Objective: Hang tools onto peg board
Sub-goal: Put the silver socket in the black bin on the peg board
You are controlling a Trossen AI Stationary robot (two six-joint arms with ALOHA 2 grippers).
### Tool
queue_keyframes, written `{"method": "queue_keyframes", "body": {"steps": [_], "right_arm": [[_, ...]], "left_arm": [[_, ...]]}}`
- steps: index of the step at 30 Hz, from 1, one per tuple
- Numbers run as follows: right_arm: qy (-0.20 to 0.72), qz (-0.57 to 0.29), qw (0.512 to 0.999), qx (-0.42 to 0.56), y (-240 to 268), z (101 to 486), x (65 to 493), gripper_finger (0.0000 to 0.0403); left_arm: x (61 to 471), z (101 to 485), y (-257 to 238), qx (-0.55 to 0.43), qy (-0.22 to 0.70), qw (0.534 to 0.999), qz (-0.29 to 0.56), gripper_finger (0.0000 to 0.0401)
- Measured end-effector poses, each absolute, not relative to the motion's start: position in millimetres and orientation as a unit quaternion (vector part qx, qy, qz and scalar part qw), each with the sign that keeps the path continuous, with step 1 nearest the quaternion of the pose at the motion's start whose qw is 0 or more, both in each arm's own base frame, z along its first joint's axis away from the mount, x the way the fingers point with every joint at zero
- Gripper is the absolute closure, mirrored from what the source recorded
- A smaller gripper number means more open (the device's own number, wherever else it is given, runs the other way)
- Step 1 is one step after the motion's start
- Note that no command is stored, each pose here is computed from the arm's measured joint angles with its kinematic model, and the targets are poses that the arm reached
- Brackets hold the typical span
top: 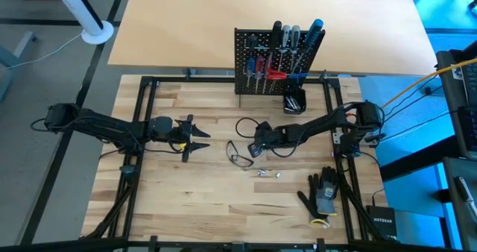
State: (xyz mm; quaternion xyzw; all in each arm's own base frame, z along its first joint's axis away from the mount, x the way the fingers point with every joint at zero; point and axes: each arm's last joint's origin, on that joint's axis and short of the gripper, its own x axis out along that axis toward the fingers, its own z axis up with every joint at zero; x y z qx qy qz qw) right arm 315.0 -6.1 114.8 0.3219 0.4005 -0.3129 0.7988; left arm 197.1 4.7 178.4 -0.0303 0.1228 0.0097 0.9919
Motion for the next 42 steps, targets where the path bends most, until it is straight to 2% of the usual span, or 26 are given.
{"method": "queue_keyframes", "body": {"steps": [4, 9, 13, 18, 24, 34, 42], "right_arm": [[0.402, -0.311, 0.800, 0.319, -6.1, 114.7, 315.0, 0.0343], [0.404, -0.306, 0.804, 0.312, -6.1, 115.8, 314.9, 0.0323], [0.401, -0.300, 0.814, 0.295, -3.3, 124.9, 311.3, 0.0329], [0.354, -0.311, 0.840, 0.270, 2.3, 160.5, 302.4, 0.0334], [0.328, -0.335, 0.846, 0.252, 1.9, 200.8, 275.9, 0.0323], [0.295, -0.431, 0.825, 0.217, -11.0, 248.0, 214.4, 0.0321], [0.328, -0.490, 0.780, 0.209, -35.0, 248.1, 195.0, 0.0320]], "left_arm": [[197.1, 178.4, 4.7, -0.030, 0.123, 0.992, 0.010, 0.0242], [197.1, 178.4, 4.7, -0.030, 0.123, 0.992, 0.010, 0.0242], [197.1, 178.4, 4.7, -0.030, 0.123, 0.992, 0.010, 0.0242], [197.0, 178.3, 4.7, -0.030, 0.123, 0.992, 0.010, 0.0242], [197.0, 178.3, 4.7, -0.031, 0.123, 0.992, 0.010, 0.0242], [197.1, 178.4, 4.7, -0.033, 0.123, 0.992, 0.010, 0.0242], [197.1, 178.4, 4.7, -0.032, 0.123, 0.992, 0.010, 0.0242]]}}
